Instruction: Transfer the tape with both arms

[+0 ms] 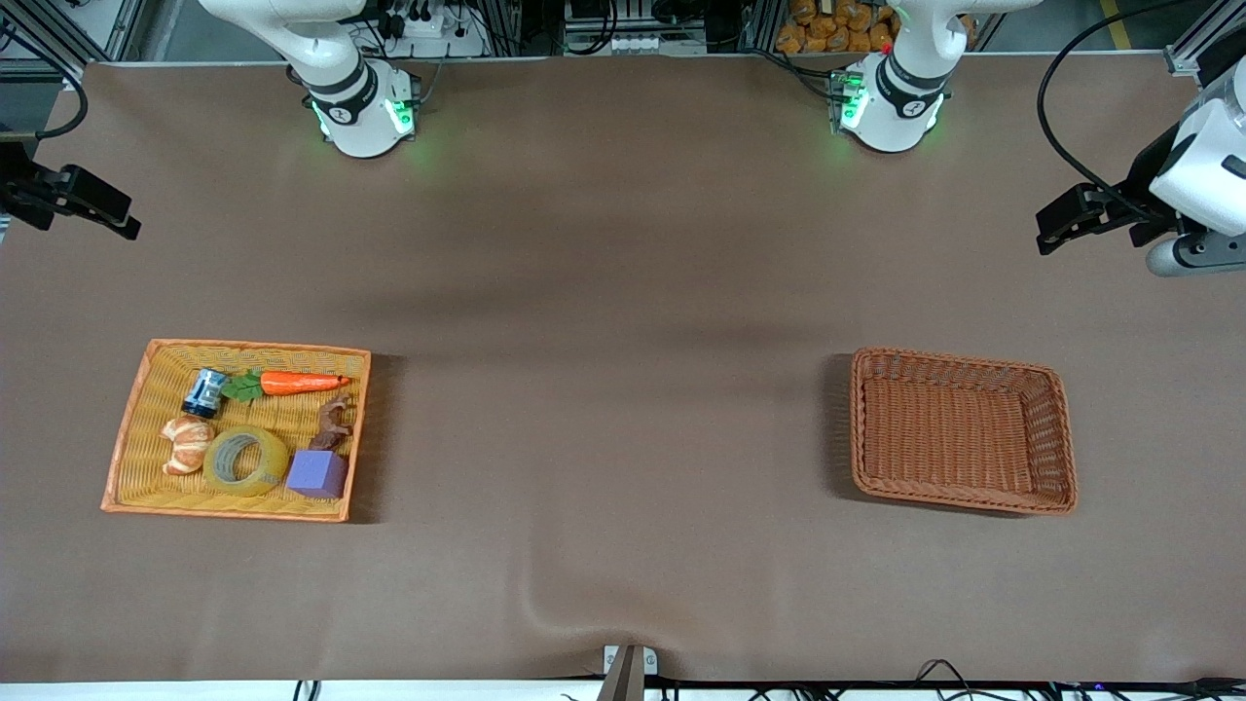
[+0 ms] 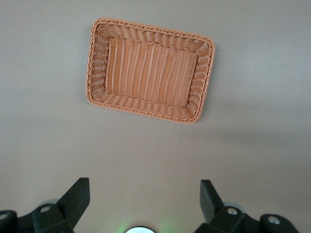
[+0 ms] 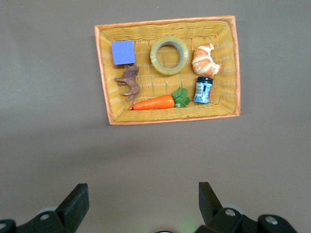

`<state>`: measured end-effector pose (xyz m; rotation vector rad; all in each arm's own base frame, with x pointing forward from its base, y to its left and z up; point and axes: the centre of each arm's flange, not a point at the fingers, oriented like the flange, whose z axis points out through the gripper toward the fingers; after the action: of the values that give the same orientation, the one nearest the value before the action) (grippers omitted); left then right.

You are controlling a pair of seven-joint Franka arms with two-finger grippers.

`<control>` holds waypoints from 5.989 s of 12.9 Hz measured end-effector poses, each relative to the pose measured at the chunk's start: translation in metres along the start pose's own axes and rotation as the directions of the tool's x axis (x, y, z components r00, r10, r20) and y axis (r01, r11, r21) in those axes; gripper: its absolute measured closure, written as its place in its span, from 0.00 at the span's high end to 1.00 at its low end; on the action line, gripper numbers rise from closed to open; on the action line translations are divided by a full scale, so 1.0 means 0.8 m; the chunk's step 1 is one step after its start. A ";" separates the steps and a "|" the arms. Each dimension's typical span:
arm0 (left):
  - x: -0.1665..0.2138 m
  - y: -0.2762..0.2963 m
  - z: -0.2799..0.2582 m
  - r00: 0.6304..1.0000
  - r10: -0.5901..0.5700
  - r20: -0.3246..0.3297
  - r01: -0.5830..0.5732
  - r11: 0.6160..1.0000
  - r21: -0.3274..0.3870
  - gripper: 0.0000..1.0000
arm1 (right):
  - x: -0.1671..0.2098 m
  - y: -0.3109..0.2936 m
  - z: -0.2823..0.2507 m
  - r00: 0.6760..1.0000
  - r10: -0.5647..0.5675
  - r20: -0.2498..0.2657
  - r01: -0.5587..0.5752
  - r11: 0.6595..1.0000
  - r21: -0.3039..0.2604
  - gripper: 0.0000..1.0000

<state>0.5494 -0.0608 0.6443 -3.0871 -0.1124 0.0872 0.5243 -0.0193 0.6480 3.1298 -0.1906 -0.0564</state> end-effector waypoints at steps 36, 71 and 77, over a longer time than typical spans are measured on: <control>0.002 0.027 0.012 0.999 0.040 0.028 -0.040 0.999 -0.008 1.00 | 0.256 0.094 0.513 0.999 -0.040 -0.027 0.040 0.999 0.006 1.00; -0.005 0.039 0.013 0.997 0.059 0.047 -0.059 0.998 -0.004 1.00 | 0.252 0.085 0.412 0.958 -0.172 0.231 0.158 0.984 0.077 0.22; -0.003 0.038 0.012 0.998 0.056 0.037 -0.056 0.998 -0.009 1.00 | 0.236 -0.102 0.357 0.975 -0.028 0.220 0.028 1.000 0.003 0.22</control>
<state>0.5486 -0.0907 0.6335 -3.0975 -0.0274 0.1462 0.7112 0.0381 0.3549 3.1202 -0.1467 -0.4047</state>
